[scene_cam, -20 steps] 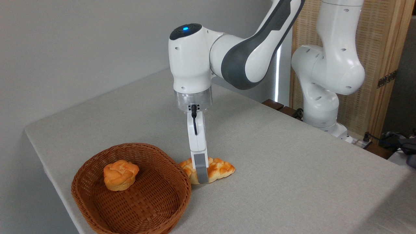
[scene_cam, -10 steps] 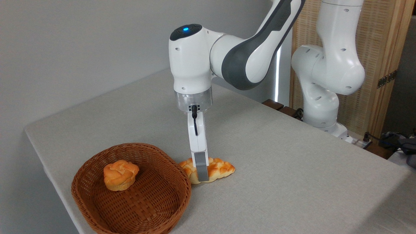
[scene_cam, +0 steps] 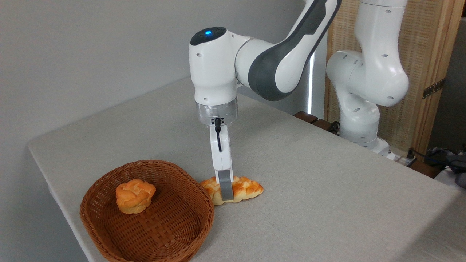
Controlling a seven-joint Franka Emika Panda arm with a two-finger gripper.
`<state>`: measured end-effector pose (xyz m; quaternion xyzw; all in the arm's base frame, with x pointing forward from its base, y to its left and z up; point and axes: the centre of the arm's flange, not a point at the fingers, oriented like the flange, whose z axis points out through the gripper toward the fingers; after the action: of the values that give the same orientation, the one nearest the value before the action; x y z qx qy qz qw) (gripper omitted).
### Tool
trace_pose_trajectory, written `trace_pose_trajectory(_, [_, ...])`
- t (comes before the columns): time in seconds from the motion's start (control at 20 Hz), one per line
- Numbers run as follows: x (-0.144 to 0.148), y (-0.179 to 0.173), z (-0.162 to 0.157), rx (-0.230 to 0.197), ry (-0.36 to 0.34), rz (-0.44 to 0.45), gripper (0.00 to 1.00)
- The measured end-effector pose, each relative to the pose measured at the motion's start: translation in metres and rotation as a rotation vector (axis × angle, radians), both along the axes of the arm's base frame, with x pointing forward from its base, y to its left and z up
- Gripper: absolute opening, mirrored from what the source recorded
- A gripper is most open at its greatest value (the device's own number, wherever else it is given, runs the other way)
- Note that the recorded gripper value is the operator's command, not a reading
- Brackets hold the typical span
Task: Put bread into the basket
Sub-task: 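Close the gripper on the middle of the braided loaf, then lift the braided loaf and carry it over the wicker basket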
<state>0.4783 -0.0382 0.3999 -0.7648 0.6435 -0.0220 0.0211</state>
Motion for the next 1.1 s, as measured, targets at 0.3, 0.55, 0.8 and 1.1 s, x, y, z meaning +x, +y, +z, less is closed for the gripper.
trace_pose_trajectory(0.3, [0.0, 0.0, 0.0, 0.0, 0.002, 0.0, 0.38])
trace_pose_trajectory(0.55, [-0.005, -0.009, 0.003, 0.005, 0.026, -0.019, 0.38])
trace_pose_trajectory(0.8, [-0.011, -0.028, 0.032, -0.015, 0.078, -0.037, 0.38])
trace_pose_trajectory(1.1, [-0.006, -0.038, 0.08, -0.161, 0.131, 0.018, 0.38])
